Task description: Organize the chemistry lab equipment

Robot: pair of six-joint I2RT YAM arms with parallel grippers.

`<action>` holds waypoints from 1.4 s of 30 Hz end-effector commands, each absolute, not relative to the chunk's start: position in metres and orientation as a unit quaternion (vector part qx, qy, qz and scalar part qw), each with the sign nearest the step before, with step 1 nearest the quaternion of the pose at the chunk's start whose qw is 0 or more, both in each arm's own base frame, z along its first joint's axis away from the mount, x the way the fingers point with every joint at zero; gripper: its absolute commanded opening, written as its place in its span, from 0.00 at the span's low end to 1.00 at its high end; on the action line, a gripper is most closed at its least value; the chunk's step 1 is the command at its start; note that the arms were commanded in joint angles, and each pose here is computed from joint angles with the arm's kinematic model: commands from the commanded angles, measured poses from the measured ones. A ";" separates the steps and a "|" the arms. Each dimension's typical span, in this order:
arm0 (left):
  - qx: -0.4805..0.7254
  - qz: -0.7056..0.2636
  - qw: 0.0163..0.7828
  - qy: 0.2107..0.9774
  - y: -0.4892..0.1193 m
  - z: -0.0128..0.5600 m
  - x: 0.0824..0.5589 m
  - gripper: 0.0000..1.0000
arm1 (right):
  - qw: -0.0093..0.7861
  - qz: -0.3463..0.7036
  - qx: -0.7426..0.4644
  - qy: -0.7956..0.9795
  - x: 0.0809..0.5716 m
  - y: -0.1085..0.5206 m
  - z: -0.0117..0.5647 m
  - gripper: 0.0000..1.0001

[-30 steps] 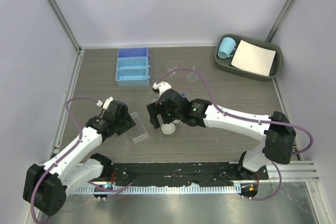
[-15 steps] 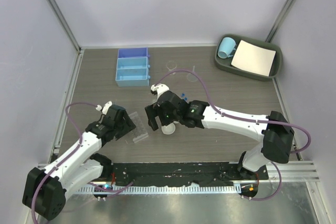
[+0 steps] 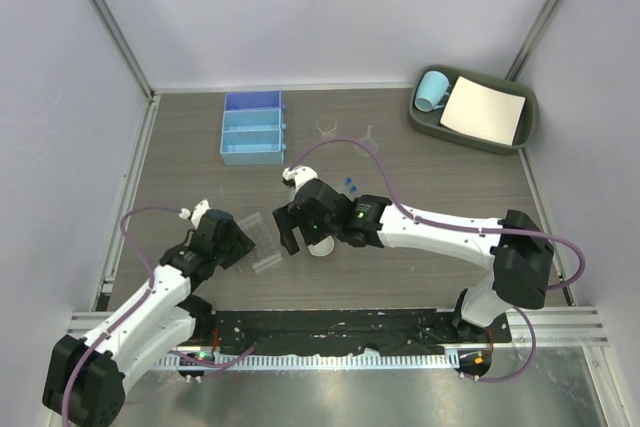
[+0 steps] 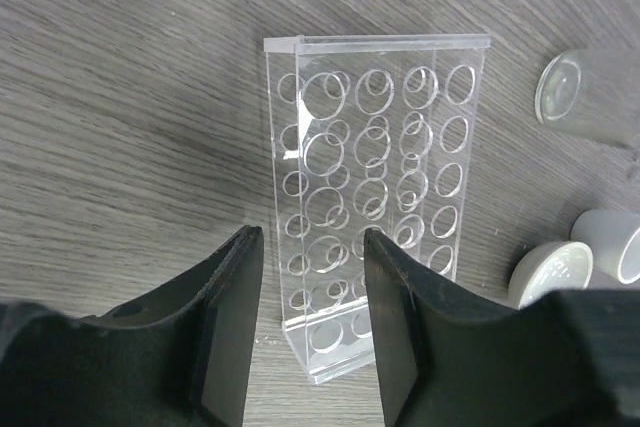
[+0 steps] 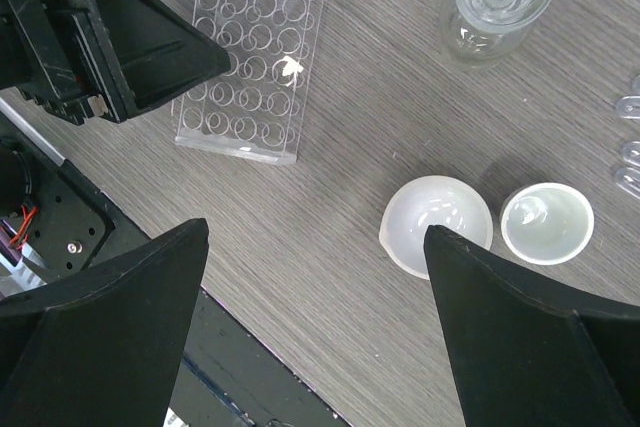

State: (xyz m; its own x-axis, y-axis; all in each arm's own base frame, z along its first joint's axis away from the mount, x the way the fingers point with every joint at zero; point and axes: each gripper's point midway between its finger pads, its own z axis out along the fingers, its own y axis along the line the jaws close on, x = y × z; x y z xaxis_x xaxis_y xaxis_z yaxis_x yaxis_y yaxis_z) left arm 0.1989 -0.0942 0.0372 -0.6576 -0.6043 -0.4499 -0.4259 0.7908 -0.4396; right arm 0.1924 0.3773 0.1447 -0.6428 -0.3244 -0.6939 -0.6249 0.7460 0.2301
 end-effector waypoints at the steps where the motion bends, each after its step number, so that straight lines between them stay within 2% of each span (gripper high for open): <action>1: -0.298 -0.176 0.326 0.880 -0.097 0.048 0.210 0.47 | 0.330 0.246 -0.265 0.872 0.190 0.387 0.147 0.95; 5: -0.300 -0.182 0.334 0.875 -0.096 0.051 0.211 0.40 | 0.328 0.242 -0.266 0.873 0.188 0.387 0.143 0.94; 12: -0.302 -0.187 0.344 0.869 -0.094 0.056 0.210 0.22 | 0.327 0.242 -0.267 0.874 0.185 0.388 0.141 0.94; 14: -0.302 -0.188 0.345 0.869 -0.094 0.055 0.210 0.21 | 0.324 0.242 -0.270 0.874 0.183 0.389 0.140 0.94; 17: -0.301 -0.190 0.344 0.869 -0.095 0.054 0.210 0.24 | 0.324 0.243 -0.272 0.873 0.181 0.390 0.140 0.94; 22: -0.302 -0.189 0.344 0.869 -0.094 0.052 0.208 0.45 | 0.321 0.241 -0.274 0.874 0.179 0.391 0.138 0.94; 26: -0.303 -0.192 0.349 0.866 -0.094 0.052 0.210 0.47 | 0.320 0.240 -0.276 0.874 0.178 0.393 0.136 0.93; 33: -0.304 -0.192 0.357 0.862 -0.093 0.049 0.213 0.29 | 0.315 0.238 -0.278 0.876 0.174 0.393 0.131 0.93; 42: -0.312 -0.199 0.365 0.854 -0.093 0.040 0.216 0.17 | 0.311 0.235 -0.282 0.877 0.172 0.394 0.127 0.93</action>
State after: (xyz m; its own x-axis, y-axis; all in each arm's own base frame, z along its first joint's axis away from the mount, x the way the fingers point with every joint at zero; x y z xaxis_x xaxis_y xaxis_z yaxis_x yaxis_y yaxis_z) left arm 0.2098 -0.0973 0.0422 -0.5744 -0.6599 -0.4843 -0.3798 0.7390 -0.5565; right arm 0.1713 0.3873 0.1240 -0.6509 -0.3723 -0.6617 -0.6456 0.7300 0.2242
